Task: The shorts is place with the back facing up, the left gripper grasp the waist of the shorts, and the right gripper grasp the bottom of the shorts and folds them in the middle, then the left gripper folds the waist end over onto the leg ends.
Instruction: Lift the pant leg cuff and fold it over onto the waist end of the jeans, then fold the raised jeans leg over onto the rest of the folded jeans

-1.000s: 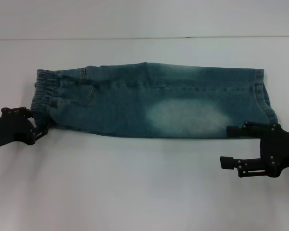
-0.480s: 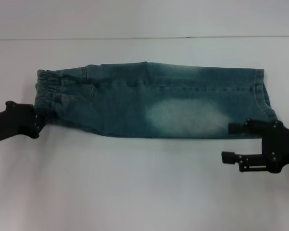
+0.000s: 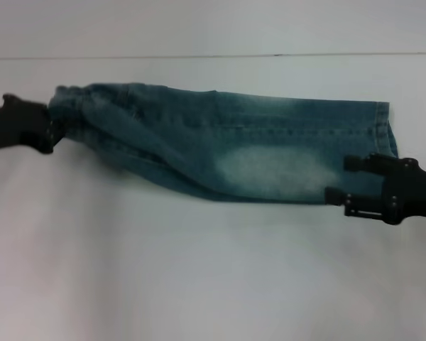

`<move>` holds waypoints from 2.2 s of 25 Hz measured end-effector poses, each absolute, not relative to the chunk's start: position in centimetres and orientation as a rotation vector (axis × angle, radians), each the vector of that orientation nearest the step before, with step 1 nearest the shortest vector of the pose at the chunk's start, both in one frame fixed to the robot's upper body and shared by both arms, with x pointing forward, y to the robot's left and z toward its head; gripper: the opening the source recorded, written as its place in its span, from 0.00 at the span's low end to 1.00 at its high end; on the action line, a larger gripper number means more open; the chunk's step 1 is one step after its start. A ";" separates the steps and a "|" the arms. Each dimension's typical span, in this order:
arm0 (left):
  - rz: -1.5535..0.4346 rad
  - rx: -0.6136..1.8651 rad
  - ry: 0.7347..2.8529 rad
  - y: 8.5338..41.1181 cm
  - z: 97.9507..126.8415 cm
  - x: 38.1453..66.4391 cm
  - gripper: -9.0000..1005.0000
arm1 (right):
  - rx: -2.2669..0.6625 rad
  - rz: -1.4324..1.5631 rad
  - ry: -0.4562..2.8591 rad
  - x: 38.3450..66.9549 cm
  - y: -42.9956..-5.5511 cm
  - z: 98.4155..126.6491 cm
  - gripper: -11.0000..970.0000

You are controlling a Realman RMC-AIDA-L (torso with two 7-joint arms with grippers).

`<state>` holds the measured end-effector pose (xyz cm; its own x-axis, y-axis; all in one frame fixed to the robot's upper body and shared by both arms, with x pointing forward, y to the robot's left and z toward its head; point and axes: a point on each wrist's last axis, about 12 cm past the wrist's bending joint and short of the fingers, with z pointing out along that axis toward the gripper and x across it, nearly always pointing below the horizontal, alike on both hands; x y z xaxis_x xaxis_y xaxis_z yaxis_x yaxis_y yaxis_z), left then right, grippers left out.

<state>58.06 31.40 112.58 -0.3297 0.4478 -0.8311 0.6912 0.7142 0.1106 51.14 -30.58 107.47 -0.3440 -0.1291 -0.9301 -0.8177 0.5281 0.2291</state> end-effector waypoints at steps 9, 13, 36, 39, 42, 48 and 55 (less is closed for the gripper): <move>-0.468 0.952 1.965 29.1 118.8 60.3 0.09 | -0.696 0.832 1.802 53.3 -28.4 105.5 0.68; -0.463 1.017 1.984 27.4 120.3 61.2 0.09 | -0.627 0.766 1.815 55.0 -26.9 104.4 0.45; -0.539 1.101 1.945 22.1 128.1 61.7 0.08 | -1.018 0.598 1.824 60.4 -14.2 104.3 0.02; -0.550 1.112 1.935 21.5 128.3 61.7 0.08 | -1.053 0.608 1.804 60.6 -13.1 104.8 0.02; -0.558 1.116 1.935 21.2 128.1 61.8 0.07 | -1.059 0.607 1.802 60.6 -13.2 104.8 0.02; -0.568 1.140 1.926 20.5 127.3 61.8 0.07 | -0.993 0.687 1.745 58.7 -18.3 104.4 0.02; -0.580 1.215 1.896 17.2 126.1 61.4 0.07 | -0.899 0.766 1.664 52.0 -27.3 104.5 0.02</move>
<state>61.43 17.20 126.07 -0.2247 0.5364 -0.8135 0.8997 0.4349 0.0383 52.01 -27.30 104.52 -0.1712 -0.1873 -0.9673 -0.8567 0.5131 0.0523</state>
